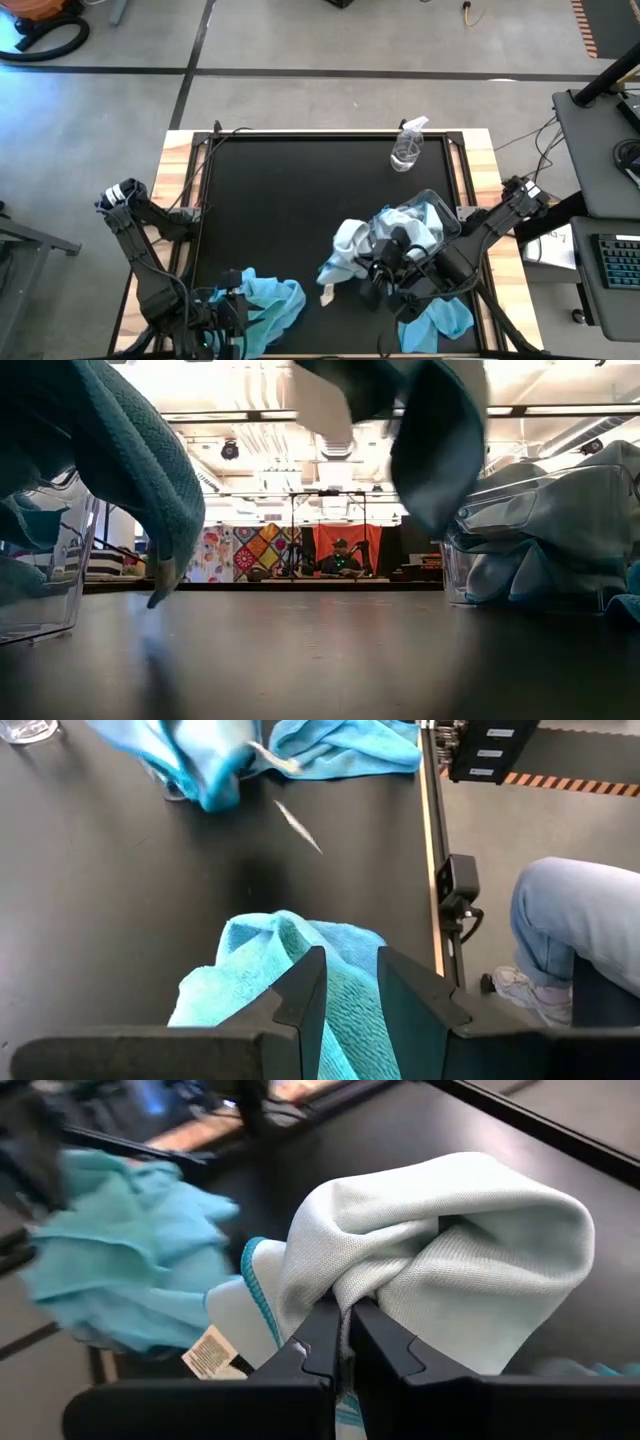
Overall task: Sort microfiber towel by color & place in baskets
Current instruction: Put the white towel into the top transparent bin
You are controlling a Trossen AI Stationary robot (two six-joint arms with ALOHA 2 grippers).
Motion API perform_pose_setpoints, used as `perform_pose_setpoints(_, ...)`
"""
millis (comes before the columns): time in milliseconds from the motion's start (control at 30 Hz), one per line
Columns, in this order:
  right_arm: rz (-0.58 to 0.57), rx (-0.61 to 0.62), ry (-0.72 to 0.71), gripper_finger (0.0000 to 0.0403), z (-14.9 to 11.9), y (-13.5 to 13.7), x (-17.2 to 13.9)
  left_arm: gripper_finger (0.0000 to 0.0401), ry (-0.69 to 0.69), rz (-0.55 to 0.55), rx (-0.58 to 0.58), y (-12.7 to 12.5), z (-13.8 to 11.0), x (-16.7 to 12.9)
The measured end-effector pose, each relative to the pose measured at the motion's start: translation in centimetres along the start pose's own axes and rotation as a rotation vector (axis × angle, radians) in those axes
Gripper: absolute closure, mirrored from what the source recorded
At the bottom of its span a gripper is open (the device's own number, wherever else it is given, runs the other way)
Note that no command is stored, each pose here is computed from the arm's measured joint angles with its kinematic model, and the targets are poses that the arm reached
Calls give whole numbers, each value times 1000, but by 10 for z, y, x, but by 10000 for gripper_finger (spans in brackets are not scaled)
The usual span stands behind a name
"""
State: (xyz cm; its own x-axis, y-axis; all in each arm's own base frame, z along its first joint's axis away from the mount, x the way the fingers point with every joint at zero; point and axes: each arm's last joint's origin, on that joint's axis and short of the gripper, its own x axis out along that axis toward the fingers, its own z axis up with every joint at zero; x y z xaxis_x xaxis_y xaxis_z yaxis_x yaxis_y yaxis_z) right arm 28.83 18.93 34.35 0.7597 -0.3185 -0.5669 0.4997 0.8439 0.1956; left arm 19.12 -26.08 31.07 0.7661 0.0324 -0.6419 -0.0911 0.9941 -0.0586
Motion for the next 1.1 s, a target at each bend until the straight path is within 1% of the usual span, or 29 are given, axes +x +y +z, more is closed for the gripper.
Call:
perform_pose_setpoints(233,-152,46,46,390,-12,-21,-17,323,-3,-15,1,-3,-2,-3)
perform_pose_setpoints(433,-229,101,32,390,-20,-37,-43,323,-3,-17,2,-3,-2,-3)
perform_pose_setpoints(600,-264,144,-11,390,-25,-49,-63,323,-3,-17,3,-3,-2,-3)
perform_pose_setpoints(700,-272,174,-16,390,-27,-52,-68,323,-3,-16,5,-3,-2,-3)
perform_pose_setpoints(867,-266,171,-14,390,-25,-53,-70,323,-4,-17,6,-3,-2,-3)
perform_pose_setpoints(1100,-259,128,-7,390,-22,-59,-73,323,-4,-16,11,-3,-2,-3)
